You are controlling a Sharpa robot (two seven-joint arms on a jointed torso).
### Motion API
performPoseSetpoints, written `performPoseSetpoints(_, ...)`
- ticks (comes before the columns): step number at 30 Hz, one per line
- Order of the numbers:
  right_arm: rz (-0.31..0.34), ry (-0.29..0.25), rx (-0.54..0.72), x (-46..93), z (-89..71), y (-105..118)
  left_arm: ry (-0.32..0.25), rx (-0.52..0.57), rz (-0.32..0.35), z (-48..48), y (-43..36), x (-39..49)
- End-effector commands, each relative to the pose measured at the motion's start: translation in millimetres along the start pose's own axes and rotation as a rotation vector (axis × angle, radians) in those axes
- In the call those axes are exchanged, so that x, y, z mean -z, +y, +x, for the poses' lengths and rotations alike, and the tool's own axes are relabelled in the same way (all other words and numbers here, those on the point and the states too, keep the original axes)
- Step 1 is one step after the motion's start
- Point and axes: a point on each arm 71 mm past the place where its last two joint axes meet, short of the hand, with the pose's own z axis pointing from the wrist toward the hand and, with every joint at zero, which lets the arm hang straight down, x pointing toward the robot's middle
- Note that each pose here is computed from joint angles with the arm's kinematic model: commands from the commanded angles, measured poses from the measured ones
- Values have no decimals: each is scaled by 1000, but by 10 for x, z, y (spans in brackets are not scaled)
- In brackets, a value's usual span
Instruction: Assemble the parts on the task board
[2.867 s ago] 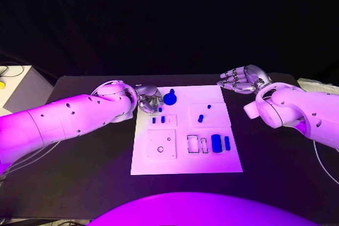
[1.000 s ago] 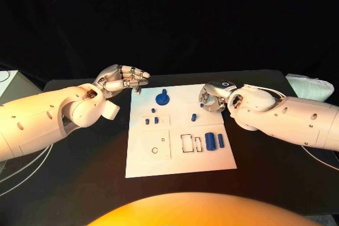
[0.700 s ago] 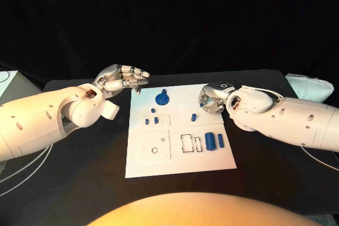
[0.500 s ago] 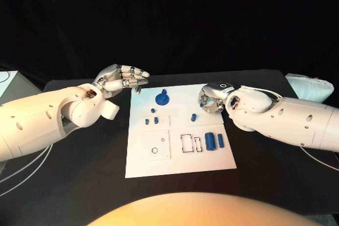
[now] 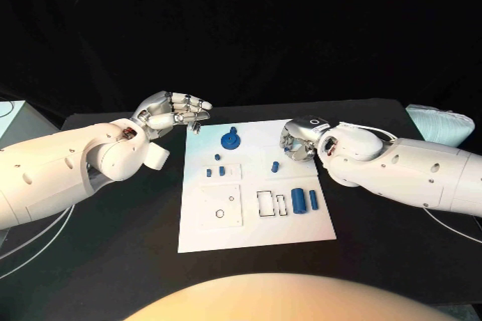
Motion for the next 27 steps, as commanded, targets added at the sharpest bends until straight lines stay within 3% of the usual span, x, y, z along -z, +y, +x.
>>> performPoseSetpoints(1, -15, 47, 7, 4, 103, 59, 13, 14, 11, 11, -14, 0)
performPoseSetpoints(17, 14, 32, 36, 15, 117, 64, 12, 14, 5, 0, -10, 9)
performPoseSetpoints(27, 20, -40, 19, 49, 75, 69, 9, 13, 4, -8, -8, 10)
